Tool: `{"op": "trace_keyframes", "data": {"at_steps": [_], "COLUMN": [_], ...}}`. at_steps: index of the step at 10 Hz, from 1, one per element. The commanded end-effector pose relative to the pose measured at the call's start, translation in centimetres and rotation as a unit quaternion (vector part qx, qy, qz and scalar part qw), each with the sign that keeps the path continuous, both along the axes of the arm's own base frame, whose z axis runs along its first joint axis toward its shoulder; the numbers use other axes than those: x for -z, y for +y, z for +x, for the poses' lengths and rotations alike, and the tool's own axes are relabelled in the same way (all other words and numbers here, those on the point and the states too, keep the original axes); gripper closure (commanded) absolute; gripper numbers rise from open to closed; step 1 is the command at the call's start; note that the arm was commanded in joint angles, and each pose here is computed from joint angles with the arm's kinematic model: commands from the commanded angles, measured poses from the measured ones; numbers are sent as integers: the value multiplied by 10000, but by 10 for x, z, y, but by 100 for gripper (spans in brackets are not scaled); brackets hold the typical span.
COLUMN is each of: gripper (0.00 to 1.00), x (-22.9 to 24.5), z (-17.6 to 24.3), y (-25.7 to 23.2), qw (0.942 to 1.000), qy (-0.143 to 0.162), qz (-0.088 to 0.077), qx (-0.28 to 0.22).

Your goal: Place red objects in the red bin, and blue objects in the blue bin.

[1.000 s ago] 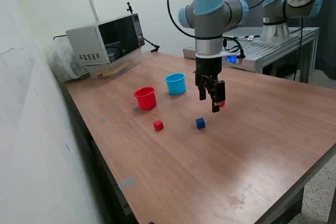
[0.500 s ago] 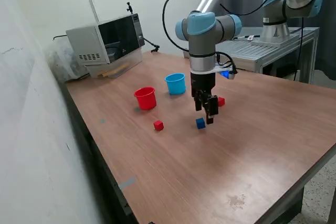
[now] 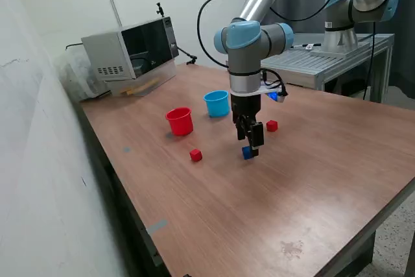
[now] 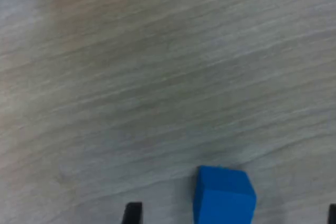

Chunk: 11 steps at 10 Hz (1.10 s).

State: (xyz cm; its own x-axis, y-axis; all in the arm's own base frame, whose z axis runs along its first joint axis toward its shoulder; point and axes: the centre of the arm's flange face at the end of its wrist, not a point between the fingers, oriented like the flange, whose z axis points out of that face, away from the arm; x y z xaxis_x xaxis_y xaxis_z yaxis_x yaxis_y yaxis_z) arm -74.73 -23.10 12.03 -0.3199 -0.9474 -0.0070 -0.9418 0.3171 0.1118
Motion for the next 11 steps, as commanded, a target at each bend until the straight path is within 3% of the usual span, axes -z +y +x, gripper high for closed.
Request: {"op": "trace_keyframes", "data": {"at_steps": [1,4,6,8,11], "gripper": [100,100,100,100,100], "x": [3,4,-11,-103,-170], "z": [-1,-1,-4,7,61], "y": [2,9,7,6,12], "qw": [10000,9995,9962,9944,9936], "qy": [-4,-36,12,466,567], "qz": [51,87,134,103,97], "qx": [3,-285,-861,-943,-973]}}
